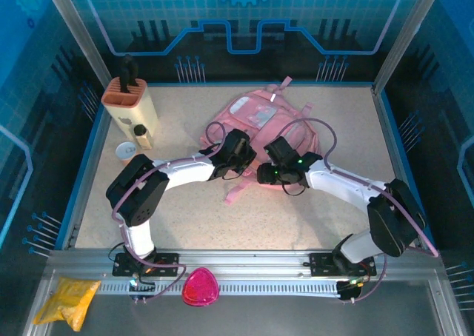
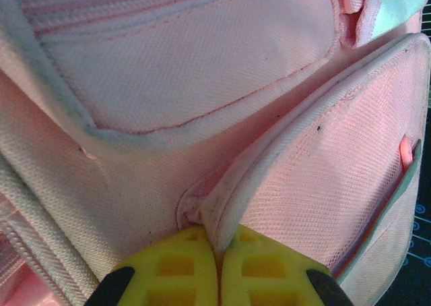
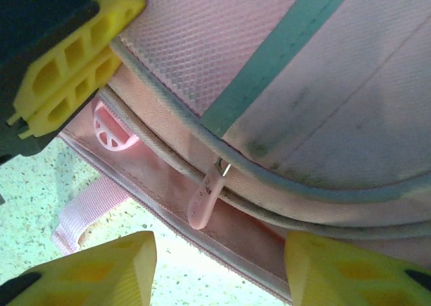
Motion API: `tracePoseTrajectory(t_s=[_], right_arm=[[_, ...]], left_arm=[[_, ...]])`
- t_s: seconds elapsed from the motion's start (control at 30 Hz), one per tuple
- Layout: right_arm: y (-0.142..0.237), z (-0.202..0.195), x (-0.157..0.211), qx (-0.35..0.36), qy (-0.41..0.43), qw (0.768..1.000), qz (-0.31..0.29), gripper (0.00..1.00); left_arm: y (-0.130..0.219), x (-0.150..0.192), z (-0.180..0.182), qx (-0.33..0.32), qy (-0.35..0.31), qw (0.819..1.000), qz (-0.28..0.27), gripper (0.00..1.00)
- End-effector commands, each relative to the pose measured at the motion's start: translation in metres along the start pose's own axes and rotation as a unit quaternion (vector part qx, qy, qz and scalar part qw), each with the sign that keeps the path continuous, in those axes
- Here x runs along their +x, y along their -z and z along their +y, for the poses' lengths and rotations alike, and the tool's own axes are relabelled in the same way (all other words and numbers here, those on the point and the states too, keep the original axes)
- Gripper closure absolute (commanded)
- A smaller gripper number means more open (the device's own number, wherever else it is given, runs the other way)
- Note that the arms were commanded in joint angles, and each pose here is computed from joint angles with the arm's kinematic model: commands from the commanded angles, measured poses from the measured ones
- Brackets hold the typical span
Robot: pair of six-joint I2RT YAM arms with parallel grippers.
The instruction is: Pack the student bag
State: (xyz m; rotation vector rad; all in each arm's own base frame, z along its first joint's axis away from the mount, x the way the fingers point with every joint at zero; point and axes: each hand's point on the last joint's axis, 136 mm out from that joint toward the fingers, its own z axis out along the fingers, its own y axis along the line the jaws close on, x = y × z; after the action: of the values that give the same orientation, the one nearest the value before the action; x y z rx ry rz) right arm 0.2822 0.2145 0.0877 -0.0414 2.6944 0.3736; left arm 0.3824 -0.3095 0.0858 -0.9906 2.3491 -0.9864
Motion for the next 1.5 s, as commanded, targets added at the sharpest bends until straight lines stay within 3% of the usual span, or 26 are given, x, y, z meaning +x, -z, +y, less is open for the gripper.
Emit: tracePoseTrajectory(t_s=[0.0, 0.4, 0.7, 0.9, 1.07, 1.47], right_arm=[[-0.003, 0.009, -0.010, 0.004, -0.027, 0.999, -0.025, 0.53], [-0.026, 0.009, -0.022, 0.059, -0.046, 0.996, -0.049, 0.63], [-0.026, -0.011, -0.023, 0.111, -0.032, 0.991, -0.062, 0.90], [-0.011, -0.026, -0.017, 0.136, 0.008, 0.989, -0.065, 0.99], [0.009, -0.056, -0.013, 0.174, 0.030, 0.983, -0.051, 1.00], [0.023, -0.102, -0.034, 0.162, 0.011, 0.986, -0.023, 1.00]], left_arm=[[0.015, 0.001, -0.026, 0.037, -0.019, 0.999, -0.006, 1.00], [0.018, 0.001, -0.026, 0.035, -0.027, 0.999, -0.007, 1.00], [0.019, -0.003, -0.015, 0.015, -0.035, 0.999, -0.023, 1.00], [0.022, -0.014, -0.006, -0.008, -0.048, 0.998, -0.048, 1.00], [0.031, -0.029, 0.002, -0.026, -0.057, 0.995, -0.074, 1.00], [0.045, -0.069, 0.024, -0.051, -0.071, 0.994, -0.066, 1.00]])
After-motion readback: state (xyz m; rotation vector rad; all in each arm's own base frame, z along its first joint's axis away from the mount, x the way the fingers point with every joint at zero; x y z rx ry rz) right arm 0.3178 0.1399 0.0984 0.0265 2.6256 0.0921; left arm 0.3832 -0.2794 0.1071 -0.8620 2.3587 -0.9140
